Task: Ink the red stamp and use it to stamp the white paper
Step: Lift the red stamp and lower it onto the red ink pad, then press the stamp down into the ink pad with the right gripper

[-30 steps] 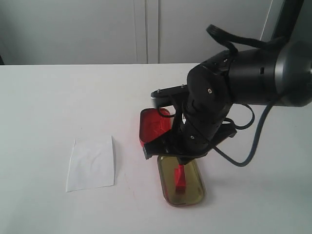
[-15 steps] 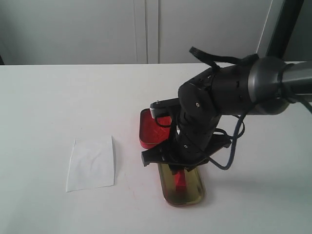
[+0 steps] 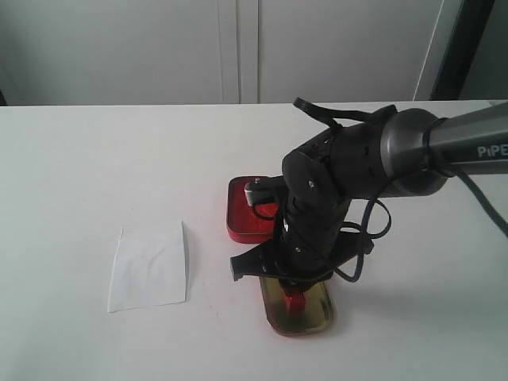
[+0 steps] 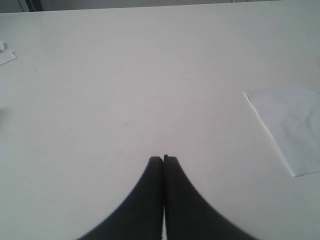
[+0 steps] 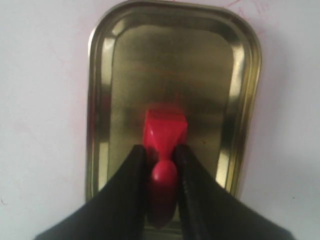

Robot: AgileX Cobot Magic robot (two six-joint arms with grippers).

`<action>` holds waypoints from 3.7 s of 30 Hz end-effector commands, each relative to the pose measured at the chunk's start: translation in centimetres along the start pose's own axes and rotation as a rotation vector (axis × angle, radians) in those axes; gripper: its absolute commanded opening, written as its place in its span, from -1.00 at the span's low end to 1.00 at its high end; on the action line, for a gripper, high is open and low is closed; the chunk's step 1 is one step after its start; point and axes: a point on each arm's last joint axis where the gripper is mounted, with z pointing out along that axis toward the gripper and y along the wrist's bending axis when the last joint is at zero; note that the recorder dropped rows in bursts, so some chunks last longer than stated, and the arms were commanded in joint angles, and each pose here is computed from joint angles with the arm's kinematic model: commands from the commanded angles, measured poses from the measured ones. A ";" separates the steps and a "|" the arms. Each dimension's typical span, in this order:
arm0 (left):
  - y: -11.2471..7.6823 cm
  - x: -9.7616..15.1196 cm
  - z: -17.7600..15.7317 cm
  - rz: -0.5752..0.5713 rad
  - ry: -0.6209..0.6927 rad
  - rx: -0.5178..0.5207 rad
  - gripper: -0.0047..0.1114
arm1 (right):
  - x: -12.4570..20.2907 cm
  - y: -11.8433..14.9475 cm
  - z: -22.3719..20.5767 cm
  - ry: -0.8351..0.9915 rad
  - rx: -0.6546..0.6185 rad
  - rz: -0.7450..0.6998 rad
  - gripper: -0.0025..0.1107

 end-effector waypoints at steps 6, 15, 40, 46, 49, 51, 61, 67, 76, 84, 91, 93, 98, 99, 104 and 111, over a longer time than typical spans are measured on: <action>0.0 0.2 0.0 -0.005 -0.002 0.000 -0.92 | -0.1 0.0 0.1 -0.003 0.003 0.001 -0.96; 0.0 0.2 0.0 -0.005 -0.002 0.000 -0.92 | -0.3 0.0 -2.7 -0.083 -0.033 0.004 -0.96; 0.0 0.2 0.0 -0.005 -0.002 0.000 -0.92 | -10.5 -0.4 -9.0 -0.205 -0.036 -0.069 -0.96; 0.0 0.2 0.0 -0.005 -0.002 0.000 -0.92 | -12.8 0.4 -6.3 -0.150 -0.033 -0.071 -0.96; 0.0 0.2 0.0 -0.005 -0.002 0.000 -0.92 | -13.3 0.8 -4.5 -0.117 -0.046 -0.063 -0.96; 0.0 0.2 0.0 -0.005 -0.002 0.000 -0.92 | -13.4 1.1 -3.1 -0.086 -0.055 -0.072 -0.96; 0.0 0.2 0.0 -0.005 -0.002 0.000 -0.92 | -13.9 0.8 -0.4 -0.030 -0.039 -0.067 -0.96; 0.0 0.2 0.0 -0.005 -0.002 0.000 -0.92 | -14.1 0.9 0.9 -0.035 -0.039 -0.068 -0.96; 0.0 0.2 0.0 -0.005 -0.002 0.000 -0.92 | -13.2 0.7 4.6 0.083 -0.006 -0.069 -0.96; 0.0 0.2 0.0 -0.005 -0.002 0.000 -0.92 | -13.1 0.7 4.9 0.089 -0.004 -0.063 -0.96; 0.0 0.2 0.0 -0.005 -0.002 0.000 -0.92 | -12.9 0.6 5.8 0.108 0.002 -0.061 -0.96; 0.0 0.2 0.0 -0.005 -0.002 0.000 -0.92 | -12.9 0.7 5.7 0.106 0.002 -0.059 -0.96; 0.0 0.2 0.0 -0.005 -0.002 0.000 -0.92 | -13.4 0.7 4.2 0.057 -0.006 -0.046 -0.96; 0.0 0.2 0.0 -0.005 -0.002 0.000 -0.92 | -13.5 0.7 3.8 0.045 -0.009 -0.044 -0.96; 0.0 0.2 0.0 -0.005 -0.002 0.000 -0.92 | -13.9 0.8 2.0 -0.002 -0.023 -0.042 -0.96; 0.0 0.2 0.0 -0.005 -0.002 0.000 -0.92 | -14.0 0.8 0.5 -0.034 -0.033 -0.041 -0.96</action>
